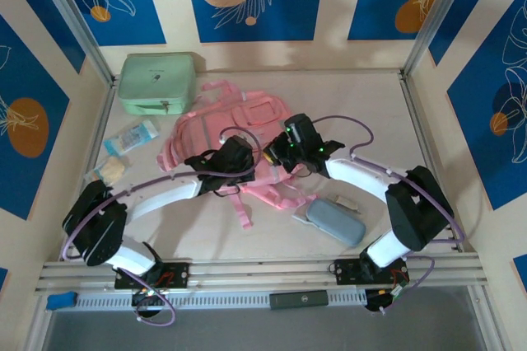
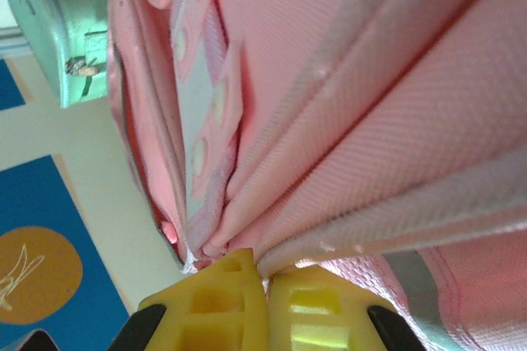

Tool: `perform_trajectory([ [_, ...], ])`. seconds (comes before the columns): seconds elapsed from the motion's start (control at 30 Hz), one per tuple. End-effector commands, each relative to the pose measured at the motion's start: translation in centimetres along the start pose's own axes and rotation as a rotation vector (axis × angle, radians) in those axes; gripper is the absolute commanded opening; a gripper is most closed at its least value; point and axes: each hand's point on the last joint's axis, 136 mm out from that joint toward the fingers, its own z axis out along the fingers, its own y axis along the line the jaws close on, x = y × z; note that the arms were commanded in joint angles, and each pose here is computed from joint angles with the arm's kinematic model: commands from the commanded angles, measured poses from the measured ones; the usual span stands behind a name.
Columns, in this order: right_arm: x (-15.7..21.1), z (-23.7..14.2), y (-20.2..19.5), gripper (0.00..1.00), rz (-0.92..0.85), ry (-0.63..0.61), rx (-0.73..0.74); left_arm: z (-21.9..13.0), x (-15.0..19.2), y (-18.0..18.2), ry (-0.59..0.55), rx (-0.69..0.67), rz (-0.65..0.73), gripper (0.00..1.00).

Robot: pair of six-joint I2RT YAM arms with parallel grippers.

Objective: Pack the student bag
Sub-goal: Unzip the student bag at the center of the table.

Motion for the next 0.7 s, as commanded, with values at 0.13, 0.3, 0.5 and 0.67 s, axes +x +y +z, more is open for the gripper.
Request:
perform_trajectory([
  [0.13, -5.4, -1.8, 1.3, 0.0, -0.079, 0.002, -0.021, -2.9, 2.4, 5.1, 0.135, -0.078, 0.075, 0.0],
  [0.3, -7.4, -1.8, 2.1, 0.0, -0.108, 0.035, -0.03, -2.9, 3.9, 7.7, 0.2, -0.104, 0.078, 0.0],
  [0.5, -6.3, -0.5, 2.3, 0.0, -0.155, 0.093, -0.022, -1.3, 3.9, 6.9, 0.199, -0.039, 0.096, 0.0],
  [0.67, -5.5, 0.2, 1.5, 0.0, -0.148, 0.116, -0.016, 0.8, 3.4, 6.7, 0.219, -0.054, 0.094, 0.0],
])
